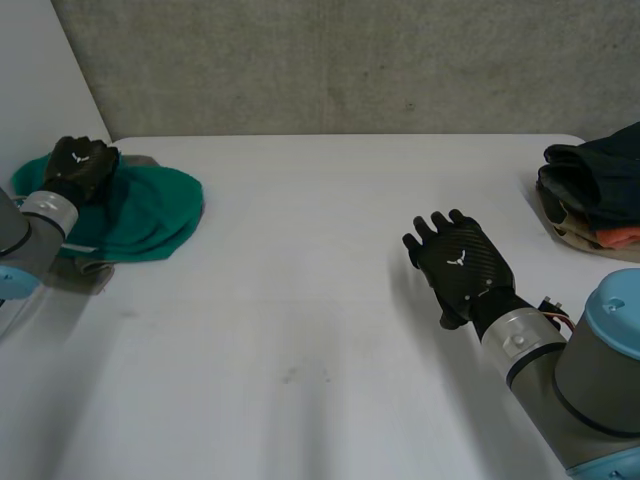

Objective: Fold the laundry.

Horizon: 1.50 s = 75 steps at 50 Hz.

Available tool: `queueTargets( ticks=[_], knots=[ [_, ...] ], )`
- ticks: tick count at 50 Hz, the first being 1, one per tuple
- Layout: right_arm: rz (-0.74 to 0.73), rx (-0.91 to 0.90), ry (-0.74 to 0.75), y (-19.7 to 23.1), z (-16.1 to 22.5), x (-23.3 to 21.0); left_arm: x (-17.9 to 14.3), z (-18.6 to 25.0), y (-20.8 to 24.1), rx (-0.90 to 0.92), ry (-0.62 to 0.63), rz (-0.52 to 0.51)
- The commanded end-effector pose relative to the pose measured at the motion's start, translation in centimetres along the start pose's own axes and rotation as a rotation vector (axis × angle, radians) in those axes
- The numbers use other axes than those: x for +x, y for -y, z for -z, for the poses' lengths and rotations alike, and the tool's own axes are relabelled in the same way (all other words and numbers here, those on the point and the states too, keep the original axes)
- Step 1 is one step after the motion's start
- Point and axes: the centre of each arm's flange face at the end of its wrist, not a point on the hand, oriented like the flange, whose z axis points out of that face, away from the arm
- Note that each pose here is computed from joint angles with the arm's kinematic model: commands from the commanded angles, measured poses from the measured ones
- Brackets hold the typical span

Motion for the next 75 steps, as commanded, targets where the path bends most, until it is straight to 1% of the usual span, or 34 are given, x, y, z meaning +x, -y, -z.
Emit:
queueTargets(
  ticks=[1,8,14,24,28,30,32,33,36,37,39,40,43,44,47,48,49,50,51,52,53,55,56,57,59,60,64,65,67,68,71,72,75],
  knots=[
    [-0.003,-0.015,-0.017,-0.5,-0.1,0.6,0.6,0.3,1.4,0.019,-0.008,-0.005],
    [-0.004,-0.016,-0.024,-0.6,-0.2,0.9,1.7,1.3,0.2,-0.046,-0.053,0.023],
    [-0.004,-0.01,-0.026,-0.5,-0.3,1.0,2.3,0.9,-1.5,-0.087,-0.072,0.036],
    [-0.005,-0.017,-0.021,-0.9,-0.6,0.8,2.3,-0.6,-3.1,-0.072,-0.055,0.01],
    [-0.005,-0.018,-0.022,-0.9,-0.7,0.8,2.3,-0.9,-2.4,-0.049,-0.048,0.001],
    [-0.005,-0.019,-0.023,-1.0,-0.7,0.9,2.6,-1.0,-1.2,-0.024,-0.049,-0.012],
    [-0.005,-0.021,-0.026,-1.0,-0.7,0.9,3.1,-0.9,0.7,0.005,-0.058,-0.019],
    [-0.006,-0.023,-0.026,-1.1,-0.7,0.9,3.6,-0.6,2.8,0.032,-0.066,-0.023],
    [-0.006,-0.025,-0.037,-1.2,-0.8,1.3,4.0,0.6,5.7,0.054,-0.074,-0.016],
    [-0.006,-0.026,-0.039,-1.2,-0.8,1.3,4.5,1.4,7.6,0.075,-0.085,-0.017],
    [-0.007,-0.03,-0.044,-1.3,-0.8,1.5,5.7,2.5,9.7,0.096,-0.116,-0.011],
    [-0.007,-0.03,-0.049,-1.3,-0.9,1.7,7.5,3.7,12.2,0.128,-0.16,0.002],
    [-0.008,-0.039,-0.069,-1.6,-1.0,2.3,10.5,6.1,15.7,0.174,-0.239,0.039],
    [-0.007,-0.044,-0.086,-1.6,-1.0,2.7,12.2,7.8,17.6,0.197,-0.289,0.071],
    [-0.008,-0.062,-0.123,-1.9,-1.1,3.6,14.7,10.5,19.7,0.215,-0.367,0.126],
    [-0.008,-0.064,-0.131,-2.0,-1.2,3.8,16.5,12.3,20.7,0.223,-0.423,0.162],
    [-0.009,-0.07,-0.144,-2.1,-1.2,4.1,17.3,13.1,21.2,0.228,-0.45,0.181],
    [-0.008,-0.076,-0.167,-2.1,-1.4,4.6,19.4,14.6,21.8,0.223,-0.509,0.216],
    [-0.008,-0.079,-0.173,-2.1,-1.4,4.7,20.3,15.3,22.0,0.22,-0.537,0.233],
    [-0.008,-0.082,-0.182,-2.2,-1.5,5.0,21.3,16.0,22.1,0.214,-0.566,0.251],
    [-0.008,-0.087,-0.199,-2.3,-1.6,5.4,23.2,17.2,22.0,0.195,-0.624,0.284],
    [-0.008,-0.091,-0.21,-2.4,-1.7,5.7,25.8,18.8,21.6,0.167,-0.7,0.311],
    [-0.008,-0.091,-0.218,-2.4,-1.7,6.0,26.2,19.0,21.6,0.165,-0.71,0.314],
    [-0.009,-0.093,-0.221,-2.5,-1.8,6.1,27.7,19.8,21.4,0.159,-0.745,0.318],
    [-0.012,-0.097,-0.226,-2.6,-1.8,6.3,28.7,20.1,21.2,0.151,-0.753,0.317],
    [-0.012,-0.099,-0.227,-2.6,-1.8,6.4,28.8,20.0,21.2,0.151,-0.742,0.316],
    [-0.025,-0.097,-0.222,-2.6,-1.8,6.5,27.8,18.3,21.6,0.143,-0.611,0.323],
    [-0.03,-0.097,-0.222,-2.6,-1.8,6.5,27.3,17.9,21.6,0.134,-0.564,0.316],
    [-0.042,-0.095,-0.223,-2.5,-1.8,6.6,26.5,17.3,21.5,0.122,-0.515,0.315],
    [-0.059,-0.089,-0.228,-2.2,-1.7,6.8,25.0,16.5,21.5,0.119,-0.458,0.317],
    [-0.09,-0.082,-0.221,-1.2,-1.3,7.3,22.0,15.5,22.2,0.13,-0.373,0.322],
    [-0.109,-0.085,-0.198,-0.3,-0.7,7.5,20.4,15.3,22.2,0.122,-0.34,0.321],
    [-0.136,-0.119,-0.136,0.8,0.2,7.4,18.3,15.0,21.4,0.083,-0.297,0.314]
  ],
)
